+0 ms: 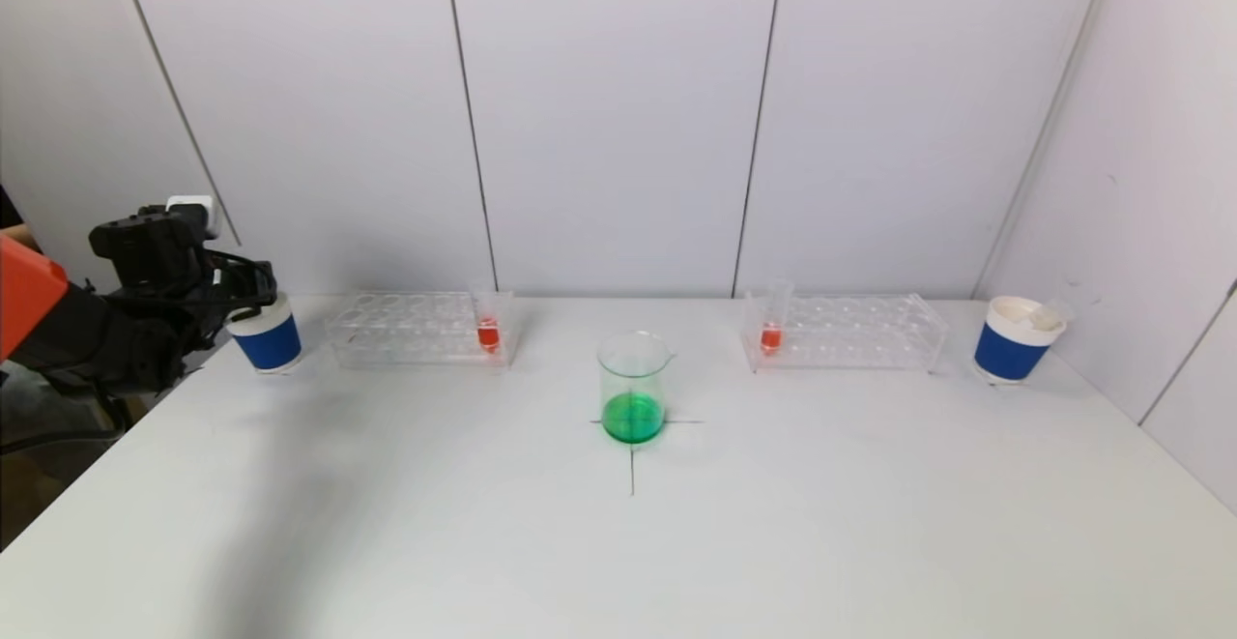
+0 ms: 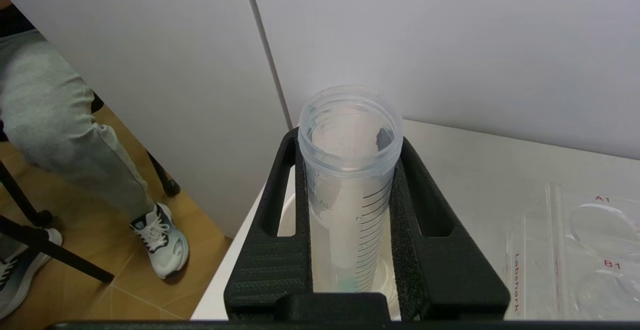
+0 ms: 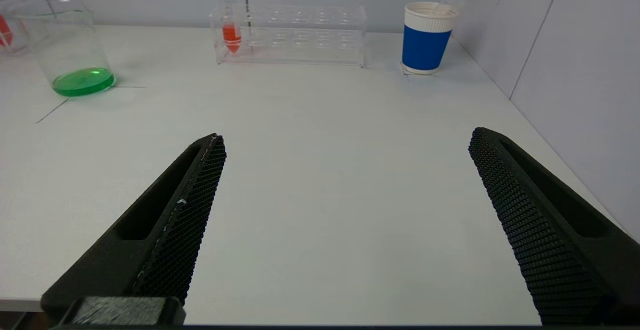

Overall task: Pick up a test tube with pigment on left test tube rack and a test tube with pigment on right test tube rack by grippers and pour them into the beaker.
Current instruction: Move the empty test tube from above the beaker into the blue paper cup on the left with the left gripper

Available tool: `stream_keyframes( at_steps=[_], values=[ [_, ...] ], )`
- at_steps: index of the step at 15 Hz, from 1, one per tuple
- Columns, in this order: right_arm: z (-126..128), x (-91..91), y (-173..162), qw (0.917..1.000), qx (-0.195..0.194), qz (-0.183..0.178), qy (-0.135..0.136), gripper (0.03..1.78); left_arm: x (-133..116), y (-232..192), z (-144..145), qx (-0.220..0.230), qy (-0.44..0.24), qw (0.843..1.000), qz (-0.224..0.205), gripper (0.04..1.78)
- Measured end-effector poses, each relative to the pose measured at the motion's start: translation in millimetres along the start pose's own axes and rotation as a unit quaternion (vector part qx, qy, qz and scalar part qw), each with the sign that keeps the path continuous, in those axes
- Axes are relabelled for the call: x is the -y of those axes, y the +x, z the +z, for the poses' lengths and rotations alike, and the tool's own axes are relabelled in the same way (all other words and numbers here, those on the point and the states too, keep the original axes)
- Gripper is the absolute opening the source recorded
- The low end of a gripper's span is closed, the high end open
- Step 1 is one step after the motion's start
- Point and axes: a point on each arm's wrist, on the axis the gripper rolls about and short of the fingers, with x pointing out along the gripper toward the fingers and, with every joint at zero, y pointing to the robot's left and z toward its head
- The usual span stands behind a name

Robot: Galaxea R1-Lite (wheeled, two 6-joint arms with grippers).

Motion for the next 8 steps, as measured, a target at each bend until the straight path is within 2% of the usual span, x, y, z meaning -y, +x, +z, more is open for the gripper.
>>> stream_keyframes(
  at_steps=[8],
  values=[
    [0.0,0.0,0.0,1.0000,0.000,0.000,0.000,1.77,0.5,0.2,-6.5,-0.009,0.000,1.000,-0.001,0.46]
  ],
)
